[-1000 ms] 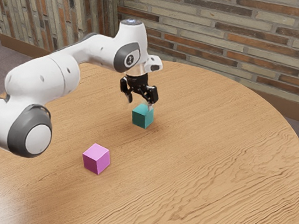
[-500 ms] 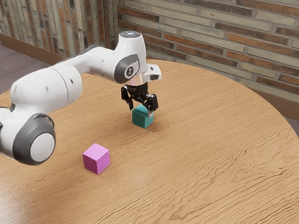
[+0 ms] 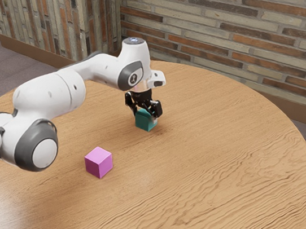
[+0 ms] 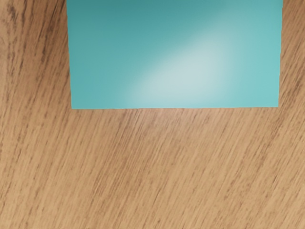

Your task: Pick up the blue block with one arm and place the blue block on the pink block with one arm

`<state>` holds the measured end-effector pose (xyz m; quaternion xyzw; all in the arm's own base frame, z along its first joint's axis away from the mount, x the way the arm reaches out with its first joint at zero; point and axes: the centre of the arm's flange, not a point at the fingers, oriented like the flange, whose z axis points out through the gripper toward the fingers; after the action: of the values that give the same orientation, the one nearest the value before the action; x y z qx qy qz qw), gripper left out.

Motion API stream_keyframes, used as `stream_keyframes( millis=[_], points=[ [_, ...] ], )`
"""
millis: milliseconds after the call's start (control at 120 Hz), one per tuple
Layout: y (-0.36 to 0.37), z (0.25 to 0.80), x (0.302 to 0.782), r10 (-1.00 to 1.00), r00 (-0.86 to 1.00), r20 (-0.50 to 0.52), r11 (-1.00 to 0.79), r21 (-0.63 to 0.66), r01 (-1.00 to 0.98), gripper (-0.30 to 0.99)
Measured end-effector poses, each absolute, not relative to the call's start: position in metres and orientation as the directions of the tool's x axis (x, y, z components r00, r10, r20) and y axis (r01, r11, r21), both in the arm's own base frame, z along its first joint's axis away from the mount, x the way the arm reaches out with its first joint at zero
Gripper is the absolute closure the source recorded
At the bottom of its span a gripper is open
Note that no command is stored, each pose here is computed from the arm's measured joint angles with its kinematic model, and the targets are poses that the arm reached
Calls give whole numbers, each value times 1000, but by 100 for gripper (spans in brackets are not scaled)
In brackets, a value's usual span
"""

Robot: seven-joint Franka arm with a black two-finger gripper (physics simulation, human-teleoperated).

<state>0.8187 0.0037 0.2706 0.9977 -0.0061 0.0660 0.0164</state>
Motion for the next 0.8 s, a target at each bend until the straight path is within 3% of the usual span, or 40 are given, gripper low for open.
stream_keyframes(
  millis=[467, 800],
  points=[
    [6, 271, 819, -15, 991, 133, -999, 33, -20, 30],
    [9, 311, 817, -14, 988, 155, -1000, 15, -17, 37]
  ],
)
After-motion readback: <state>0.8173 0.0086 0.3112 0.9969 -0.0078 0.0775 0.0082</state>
